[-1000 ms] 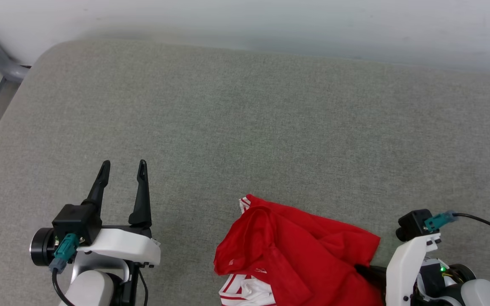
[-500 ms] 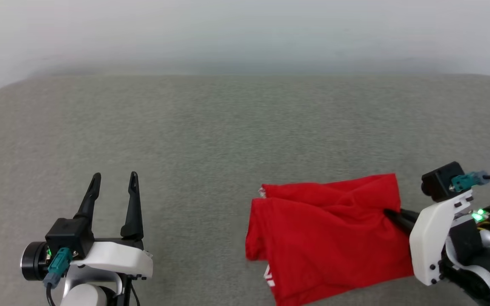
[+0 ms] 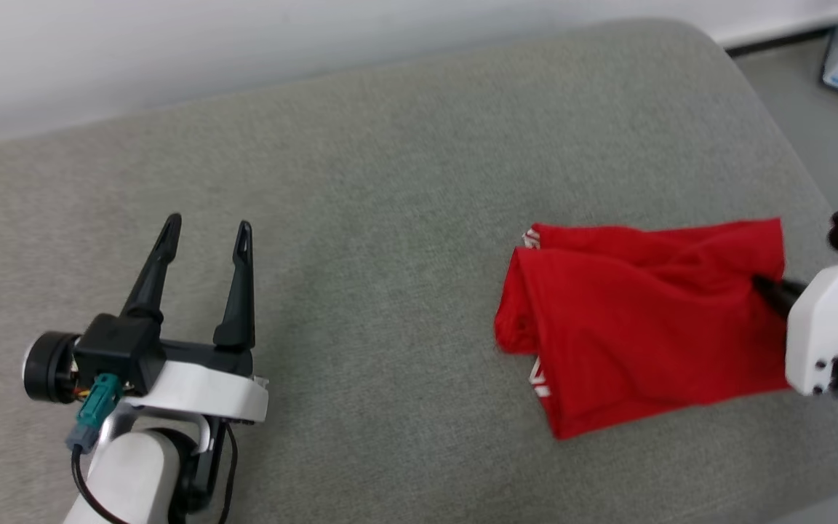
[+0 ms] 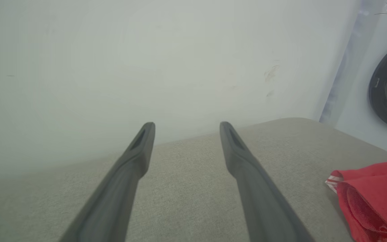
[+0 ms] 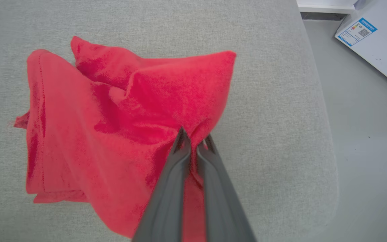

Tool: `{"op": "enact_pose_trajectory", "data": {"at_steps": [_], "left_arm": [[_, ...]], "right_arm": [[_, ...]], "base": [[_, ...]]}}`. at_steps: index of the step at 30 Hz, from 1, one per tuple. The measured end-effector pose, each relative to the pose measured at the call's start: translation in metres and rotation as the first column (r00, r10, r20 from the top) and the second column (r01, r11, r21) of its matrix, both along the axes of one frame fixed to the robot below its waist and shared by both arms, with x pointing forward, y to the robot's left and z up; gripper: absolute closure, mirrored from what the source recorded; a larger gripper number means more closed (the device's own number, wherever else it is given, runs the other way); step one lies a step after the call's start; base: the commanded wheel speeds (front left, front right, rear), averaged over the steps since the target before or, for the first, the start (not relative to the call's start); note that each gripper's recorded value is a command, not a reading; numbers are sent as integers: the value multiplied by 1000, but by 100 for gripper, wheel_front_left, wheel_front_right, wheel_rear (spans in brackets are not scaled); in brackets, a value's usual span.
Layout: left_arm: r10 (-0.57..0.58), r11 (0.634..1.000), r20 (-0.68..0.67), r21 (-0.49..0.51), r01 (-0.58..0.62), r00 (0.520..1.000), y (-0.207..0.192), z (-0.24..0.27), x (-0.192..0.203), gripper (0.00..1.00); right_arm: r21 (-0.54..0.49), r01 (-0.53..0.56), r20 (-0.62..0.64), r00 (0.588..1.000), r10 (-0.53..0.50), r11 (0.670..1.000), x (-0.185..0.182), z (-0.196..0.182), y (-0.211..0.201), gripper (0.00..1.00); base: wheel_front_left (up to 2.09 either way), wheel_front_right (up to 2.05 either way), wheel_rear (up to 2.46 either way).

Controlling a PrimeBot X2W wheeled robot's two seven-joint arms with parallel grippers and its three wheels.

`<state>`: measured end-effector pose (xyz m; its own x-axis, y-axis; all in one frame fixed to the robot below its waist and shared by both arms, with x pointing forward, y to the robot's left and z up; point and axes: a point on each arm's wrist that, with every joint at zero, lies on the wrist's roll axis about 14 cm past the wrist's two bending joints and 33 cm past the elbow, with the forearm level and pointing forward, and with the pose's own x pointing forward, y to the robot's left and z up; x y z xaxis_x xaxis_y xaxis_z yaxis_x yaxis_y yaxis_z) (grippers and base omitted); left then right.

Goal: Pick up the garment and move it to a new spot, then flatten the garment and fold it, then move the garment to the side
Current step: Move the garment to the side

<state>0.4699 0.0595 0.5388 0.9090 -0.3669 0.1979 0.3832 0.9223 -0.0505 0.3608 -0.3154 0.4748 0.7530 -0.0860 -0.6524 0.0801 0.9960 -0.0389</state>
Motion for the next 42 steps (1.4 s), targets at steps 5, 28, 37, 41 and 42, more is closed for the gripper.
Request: {"op": "enact_pose_trajectory", "data": {"at_steps": [5, 28, 37, 41, 42], "left_arm": [[-86, 996, -28, 13, 86, 996, -27, -20, 23, 0], [-176, 983, -96, 26, 180, 980, -47, -97, 78, 0], [-130, 991, -86, 22, 133, 988, -33, -79, 64, 0], [-102, 994, -93, 20, 104, 990, -26, -68, 49, 0], [-93, 995, -96, 18, 95, 991, -24, -66, 45, 0]], "right_arm": [[-41, 125, 21, 992, -124, 991, 17, -4, -47, 100], [-198, 435, 69, 900, -430, 878, 69, -69, -165, 0], [-238, 454, 299, 875, -379, 859, 74, -18, -174, 0], [-228, 438, 404, 855, -325, 869, 71, 5, -159, 0], [-225, 432, 415, 853, -315, 873, 68, 6, -154, 0]], "base": [[0, 0, 0], [0, 0, 0], [0, 0, 0], [0, 0, 0], [0, 0, 0]]}}
